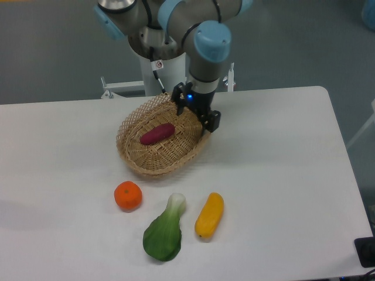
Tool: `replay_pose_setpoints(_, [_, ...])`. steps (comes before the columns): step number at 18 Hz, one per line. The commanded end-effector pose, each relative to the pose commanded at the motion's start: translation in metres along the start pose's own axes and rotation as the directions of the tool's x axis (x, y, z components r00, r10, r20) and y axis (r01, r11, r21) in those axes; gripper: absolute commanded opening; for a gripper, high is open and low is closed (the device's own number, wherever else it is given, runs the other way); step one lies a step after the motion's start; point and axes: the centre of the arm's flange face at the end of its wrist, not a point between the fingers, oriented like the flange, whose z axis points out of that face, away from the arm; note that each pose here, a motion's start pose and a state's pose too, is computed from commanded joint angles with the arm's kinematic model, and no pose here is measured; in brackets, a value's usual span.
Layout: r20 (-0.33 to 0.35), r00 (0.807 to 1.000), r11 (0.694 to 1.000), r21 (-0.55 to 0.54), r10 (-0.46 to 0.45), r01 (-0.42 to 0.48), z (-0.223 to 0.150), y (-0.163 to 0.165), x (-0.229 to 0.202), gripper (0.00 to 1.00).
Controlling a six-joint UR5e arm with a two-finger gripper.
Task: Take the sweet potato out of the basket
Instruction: 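Lower the gripper into the basket around the purple sweet potato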
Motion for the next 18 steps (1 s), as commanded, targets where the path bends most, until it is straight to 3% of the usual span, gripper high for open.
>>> replay_pose_setpoints(7, [-0.095, 0.995, 0.999, -0.032, 0.027, -0.030, 0.054, -0.010, 0.008, 1.00])
replay_pose_setpoints(10, [-0.094, 0.996, 0.999, -0.033, -0.013, 0.010, 0.053, -0.011, 0.008, 1.00])
replay_pose_setpoints(16, [-0.108, 0.994, 0.999, -0.037, 0.009, -0.013, 0.059, -0.019, 0.017, 1.00])
replay_pose_setpoints(17, [-0.108, 0.994, 0.999, -0.037, 0.010, -0.014, 0.060, -0.020, 0.016, 0.91])
replay_pose_setpoints(18, [-0.109, 0.994, 0.999, -0.036, 0.009, -0.013, 0.059, -0.020, 0.016, 0.74])
